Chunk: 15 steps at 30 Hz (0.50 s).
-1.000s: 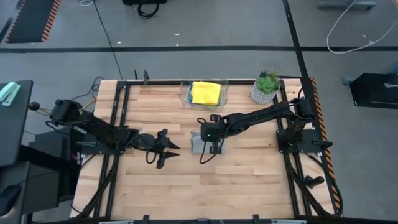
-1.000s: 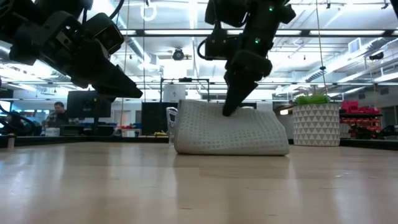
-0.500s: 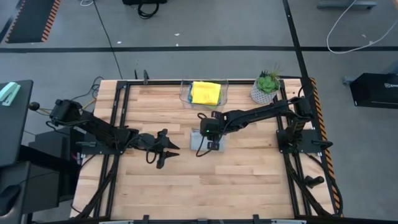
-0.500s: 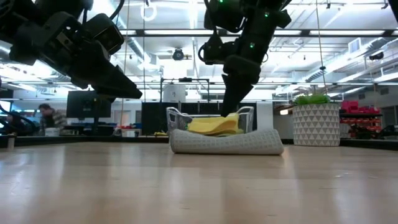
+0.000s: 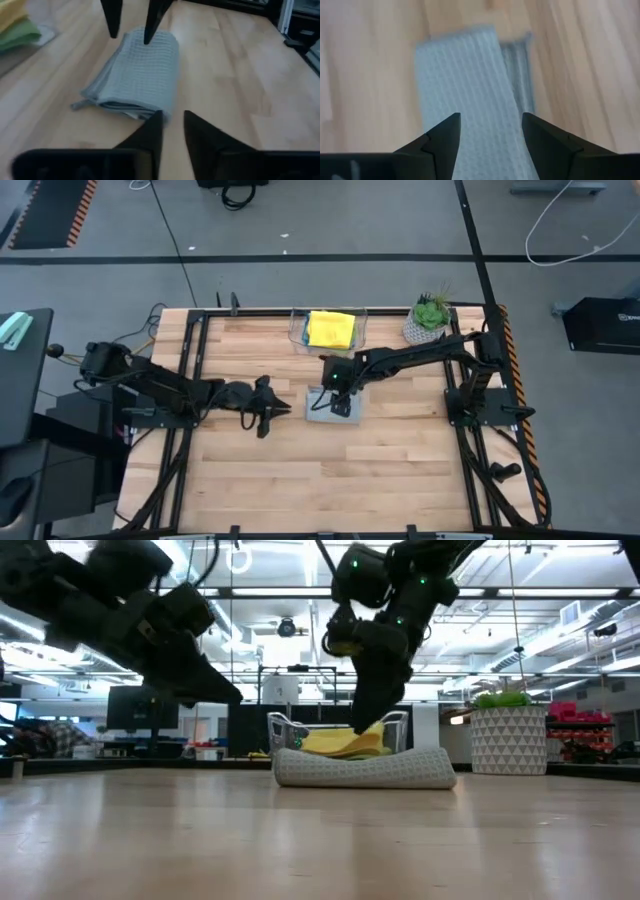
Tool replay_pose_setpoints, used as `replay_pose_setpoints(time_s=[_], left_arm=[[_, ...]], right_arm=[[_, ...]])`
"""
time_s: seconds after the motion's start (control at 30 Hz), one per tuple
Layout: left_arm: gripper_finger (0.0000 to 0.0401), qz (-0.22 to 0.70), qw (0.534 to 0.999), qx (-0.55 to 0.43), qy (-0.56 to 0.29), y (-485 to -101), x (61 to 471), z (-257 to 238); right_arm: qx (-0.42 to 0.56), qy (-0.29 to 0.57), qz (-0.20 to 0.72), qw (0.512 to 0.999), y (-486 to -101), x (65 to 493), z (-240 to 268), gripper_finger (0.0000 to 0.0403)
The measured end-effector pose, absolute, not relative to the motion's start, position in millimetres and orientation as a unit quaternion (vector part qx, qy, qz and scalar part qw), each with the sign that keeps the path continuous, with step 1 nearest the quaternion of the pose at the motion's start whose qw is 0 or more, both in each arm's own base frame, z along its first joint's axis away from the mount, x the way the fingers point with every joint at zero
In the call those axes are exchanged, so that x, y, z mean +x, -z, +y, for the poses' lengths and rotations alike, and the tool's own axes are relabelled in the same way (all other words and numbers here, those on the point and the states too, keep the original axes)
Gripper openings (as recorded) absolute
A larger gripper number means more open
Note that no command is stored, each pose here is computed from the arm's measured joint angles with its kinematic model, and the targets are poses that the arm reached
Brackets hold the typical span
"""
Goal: Fold microfiber towels
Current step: Fold the gray microfiber towel
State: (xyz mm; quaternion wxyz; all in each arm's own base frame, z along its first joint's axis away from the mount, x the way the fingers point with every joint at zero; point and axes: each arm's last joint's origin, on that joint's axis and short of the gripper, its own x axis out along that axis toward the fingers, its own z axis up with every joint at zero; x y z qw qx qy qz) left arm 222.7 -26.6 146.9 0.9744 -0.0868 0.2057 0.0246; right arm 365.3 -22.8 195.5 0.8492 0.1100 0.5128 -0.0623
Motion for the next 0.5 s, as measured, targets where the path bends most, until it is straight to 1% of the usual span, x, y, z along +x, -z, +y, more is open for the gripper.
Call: replay_pose_setpoints(time_s=[0.1,0.13,0.2,0.27,0.33,0.43,0.5], left_arm=[[0.0026,0.202,0.975,-0.090,0.001,-148.2,225.0,-8.3],[0.0014,0.200,0.975,-0.092,0.014,-148.8,225.3,-1.7],[0.0014,0.211,0.973,-0.093,0.032,-147.0,224.0,10.7],[0.0031,0.230,0.970,-0.067,0.027,-142.4,221.8,19.4],[0.0058,0.247,0.968,-0.032,0.025,-137.7,220.6,25.3],[0.0115,0.258,0.966,-0.018,0.014,-135.9,230.1,35.5],[0.0156,0.264,0.964,-0.019,0.005,-134.6,240.4,42.1]], right_arm=[[0.117,0.059,0.524,0.841,-193.2,362.2,-29.2,0.0218],[0.115,0.058,0.527,0.840,-194.9,360.4,-29.0,0.0218],[0.110,0.052,0.530,0.839,-198.0,358.1,-26.3,0.0218],[0.105,0.046,0.529,0.841,-197.4,354.1,-22.7,0.0218],[0.105,0.044,0.521,0.846,-191.7,347.5,-21.3,0.0218],[0.123,0.047,0.496,0.858,-178.9,334.3,-21.5,0.0218],[0.135,0.051,0.461,0.875,-178.6,325.3,-22.8,0.0218]])
